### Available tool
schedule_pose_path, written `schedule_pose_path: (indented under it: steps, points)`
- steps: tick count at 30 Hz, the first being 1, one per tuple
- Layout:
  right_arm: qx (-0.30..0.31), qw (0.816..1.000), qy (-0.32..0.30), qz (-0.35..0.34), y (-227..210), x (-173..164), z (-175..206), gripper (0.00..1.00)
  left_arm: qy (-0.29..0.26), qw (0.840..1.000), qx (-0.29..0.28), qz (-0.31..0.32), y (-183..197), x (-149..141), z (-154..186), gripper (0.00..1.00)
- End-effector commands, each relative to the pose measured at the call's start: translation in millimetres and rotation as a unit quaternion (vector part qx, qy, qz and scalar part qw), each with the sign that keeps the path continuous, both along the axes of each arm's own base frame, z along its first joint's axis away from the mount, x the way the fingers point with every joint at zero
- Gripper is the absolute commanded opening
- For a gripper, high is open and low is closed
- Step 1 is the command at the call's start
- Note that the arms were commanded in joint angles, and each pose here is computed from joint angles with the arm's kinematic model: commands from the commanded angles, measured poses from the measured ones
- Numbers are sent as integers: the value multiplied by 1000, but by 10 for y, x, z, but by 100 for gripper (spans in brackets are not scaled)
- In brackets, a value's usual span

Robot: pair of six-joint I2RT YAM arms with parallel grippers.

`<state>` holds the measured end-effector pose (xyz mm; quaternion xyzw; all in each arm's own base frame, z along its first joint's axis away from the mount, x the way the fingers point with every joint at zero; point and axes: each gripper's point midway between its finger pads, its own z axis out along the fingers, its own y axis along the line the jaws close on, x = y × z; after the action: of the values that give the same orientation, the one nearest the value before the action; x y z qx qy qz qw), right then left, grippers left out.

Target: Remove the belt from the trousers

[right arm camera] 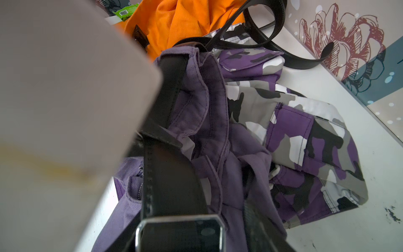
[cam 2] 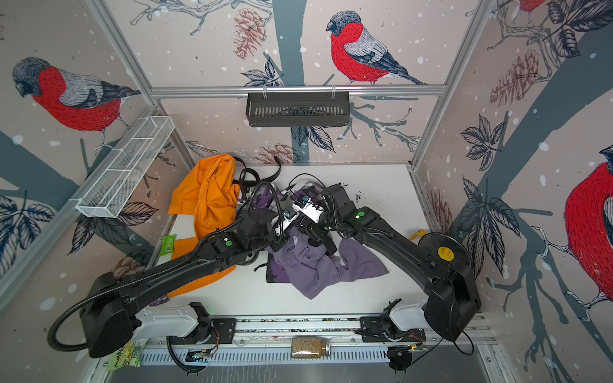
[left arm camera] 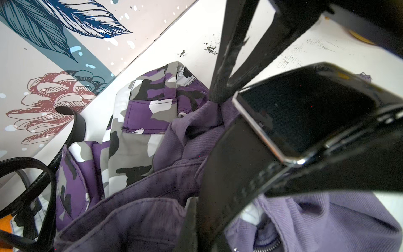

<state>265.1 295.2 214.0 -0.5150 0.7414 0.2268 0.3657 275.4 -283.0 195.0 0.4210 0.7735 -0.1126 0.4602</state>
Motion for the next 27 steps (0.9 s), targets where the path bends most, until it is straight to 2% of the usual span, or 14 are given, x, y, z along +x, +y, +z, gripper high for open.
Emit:
schedule_pose_path:
  steps: [1,3,5,7,10,12,17,20,22,24,25,27]
  points:
    - [-12,1000,3,19,-19,-91,-52,56,-21,999,-24,15,-17,70,157,0]
    - [-4,1000,13,27,-13,-132,-54,53,-23,999,-21,18,-2,77,149,0]
    - [0,999,23,37,-1,-180,-83,58,-24,999,-19,21,16,78,148,0]
    - [-3,999,31,37,-13,-197,-131,56,-24,999,-24,22,23,67,179,0]
    - [5,999,50,18,-83,-163,-208,41,-27,998,-43,28,54,40,275,0]
    - [32,997,74,0,-143,-162,-254,33,-26,997,-55,38,98,24,268,0]
    - [88,985,135,-57,-183,-331,-650,23,35,995,-63,71,145,-28,-166,0]
    - [111,975,165,-94,-148,-393,-920,21,33,990,-62,124,275,60,-357,0]
    - [110,973,175,-104,-121,-425,-1085,24,16,990,-59,126,295,89,-415,0]
    - [92,974,173,-111,-141,-408,-1195,30,7,994,-49,101,213,99,-414,0]
    - [84,976,166,-111,-152,-394,-1190,40,4,995,-44,90,166,97,-397,0]
    - [75,980,147,-108,-170,-373,-1104,52,-9,997,-34,70,90,66,-345,0]
